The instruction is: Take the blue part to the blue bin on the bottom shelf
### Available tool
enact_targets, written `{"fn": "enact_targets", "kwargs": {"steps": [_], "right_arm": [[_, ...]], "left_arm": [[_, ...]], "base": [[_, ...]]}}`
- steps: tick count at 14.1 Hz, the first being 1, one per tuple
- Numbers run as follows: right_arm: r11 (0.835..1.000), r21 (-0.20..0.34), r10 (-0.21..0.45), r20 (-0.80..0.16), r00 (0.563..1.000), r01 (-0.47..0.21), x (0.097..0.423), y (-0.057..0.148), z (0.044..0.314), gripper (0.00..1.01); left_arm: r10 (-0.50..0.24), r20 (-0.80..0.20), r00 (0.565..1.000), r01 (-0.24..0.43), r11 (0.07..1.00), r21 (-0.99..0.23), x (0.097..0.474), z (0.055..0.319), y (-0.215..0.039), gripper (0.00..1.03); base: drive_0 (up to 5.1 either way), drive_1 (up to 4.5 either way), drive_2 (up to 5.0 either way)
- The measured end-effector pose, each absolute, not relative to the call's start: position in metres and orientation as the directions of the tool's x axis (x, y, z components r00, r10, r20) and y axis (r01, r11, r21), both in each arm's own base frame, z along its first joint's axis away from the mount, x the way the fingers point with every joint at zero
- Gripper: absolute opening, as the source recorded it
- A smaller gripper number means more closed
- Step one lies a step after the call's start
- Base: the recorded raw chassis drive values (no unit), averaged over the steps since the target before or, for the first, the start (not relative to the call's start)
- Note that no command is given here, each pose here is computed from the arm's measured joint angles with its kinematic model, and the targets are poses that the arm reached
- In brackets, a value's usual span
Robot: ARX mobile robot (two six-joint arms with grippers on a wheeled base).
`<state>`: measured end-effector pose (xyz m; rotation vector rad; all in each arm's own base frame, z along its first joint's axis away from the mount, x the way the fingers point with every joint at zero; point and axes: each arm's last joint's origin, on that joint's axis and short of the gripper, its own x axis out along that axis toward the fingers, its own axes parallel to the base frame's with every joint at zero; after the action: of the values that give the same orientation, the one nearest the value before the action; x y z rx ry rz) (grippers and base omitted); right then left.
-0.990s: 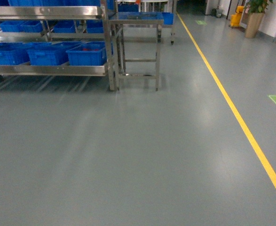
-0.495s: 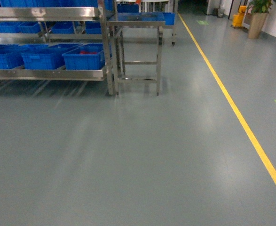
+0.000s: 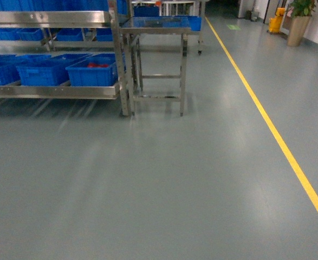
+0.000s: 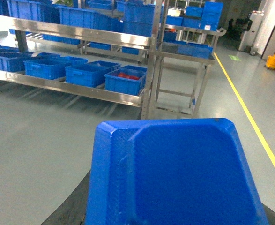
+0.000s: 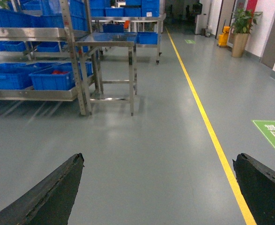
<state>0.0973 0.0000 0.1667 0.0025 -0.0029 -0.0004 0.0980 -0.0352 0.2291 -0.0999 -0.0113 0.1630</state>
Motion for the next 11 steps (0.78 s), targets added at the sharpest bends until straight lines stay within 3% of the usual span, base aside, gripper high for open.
{"fn": "enact_targets", "kwargs": {"steps": [11], "right_arm": [[1.0, 0.002, 0.0, 0.0, 1.0, 0.0, 0.0973, 0.0, 0.1664, 0.98]], "left_arm": [[0.164, 0.0, 0.986, -0.164, 0.982, -0.098, 0.098, 0.2288, -0.0351, 0.44]], "base": [[0.0, 4.03, -4.0]]}}
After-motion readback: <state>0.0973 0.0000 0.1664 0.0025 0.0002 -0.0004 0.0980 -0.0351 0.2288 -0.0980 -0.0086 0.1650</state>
